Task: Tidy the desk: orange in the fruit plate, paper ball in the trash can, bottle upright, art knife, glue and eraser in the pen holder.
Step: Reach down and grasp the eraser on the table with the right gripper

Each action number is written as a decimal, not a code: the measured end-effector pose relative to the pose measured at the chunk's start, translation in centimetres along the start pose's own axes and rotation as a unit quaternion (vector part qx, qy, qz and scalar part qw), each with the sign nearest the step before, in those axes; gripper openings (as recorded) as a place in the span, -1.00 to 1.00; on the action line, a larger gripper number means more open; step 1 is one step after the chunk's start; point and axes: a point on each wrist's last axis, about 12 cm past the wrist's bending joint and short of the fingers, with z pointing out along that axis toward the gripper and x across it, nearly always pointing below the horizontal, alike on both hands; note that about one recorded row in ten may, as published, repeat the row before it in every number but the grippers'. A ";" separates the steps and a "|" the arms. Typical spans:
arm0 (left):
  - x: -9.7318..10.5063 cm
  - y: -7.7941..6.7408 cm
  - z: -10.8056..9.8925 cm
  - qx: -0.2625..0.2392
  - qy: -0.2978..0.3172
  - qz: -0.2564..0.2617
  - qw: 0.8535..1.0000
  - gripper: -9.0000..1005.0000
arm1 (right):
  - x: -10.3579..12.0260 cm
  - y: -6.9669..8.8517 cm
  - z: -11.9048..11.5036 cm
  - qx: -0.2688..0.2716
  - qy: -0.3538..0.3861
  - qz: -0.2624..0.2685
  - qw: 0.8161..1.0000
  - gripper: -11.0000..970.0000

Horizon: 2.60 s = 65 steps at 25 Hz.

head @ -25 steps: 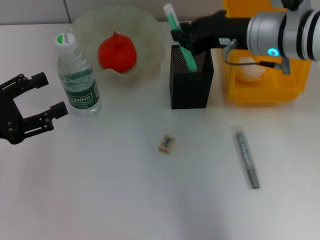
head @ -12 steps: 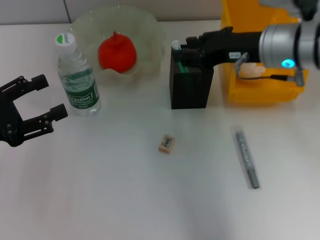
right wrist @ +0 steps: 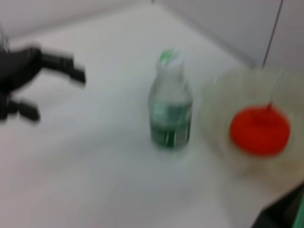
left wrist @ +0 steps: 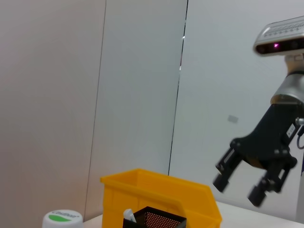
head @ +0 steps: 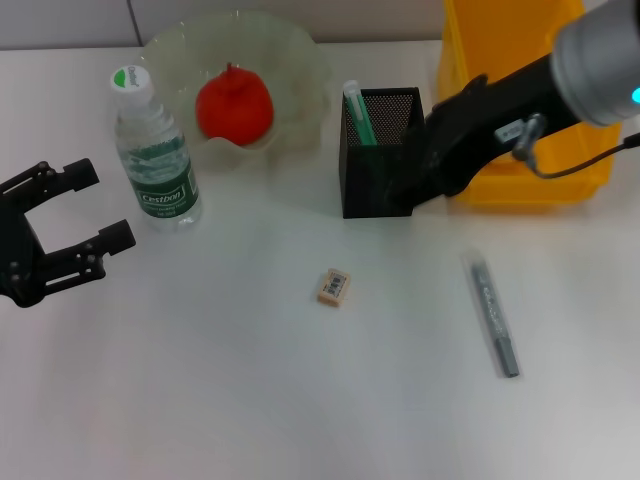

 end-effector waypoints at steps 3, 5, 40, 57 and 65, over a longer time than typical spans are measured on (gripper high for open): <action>0.1 -0.1 0.0 0.000 -0.001 -0.002 1.000 0.68 | -0.6 0.1 2.4 -0.020 0.055 0.001 0.998 0.48; 0.1 -0.2 0.0 0.000 -0.001 -0.003 1.000 0.68 | -0.7 0.2 4.1 -0.030 0.076 0.000 0.997 0.47; 0.7 -0.3 0.3 -0.010 0.003 -0.004 1.000 0.68 | -0.2 2.5 14.9 0.006 0.155 -0.037 0.987 0.48; 0.7 -0.3 0.3 -0.010 0.003 -0.004 1.000 0.68 | 0.1 2.7 15.9 0.013 0.162 -0.052 0.985 0.48; 0.7 -0.3 0.4 -0.010 0.003 0.001 1.000 0.68 | 0.5 3.1 16.3 0.005 0.171 -0.053 0.984 0.27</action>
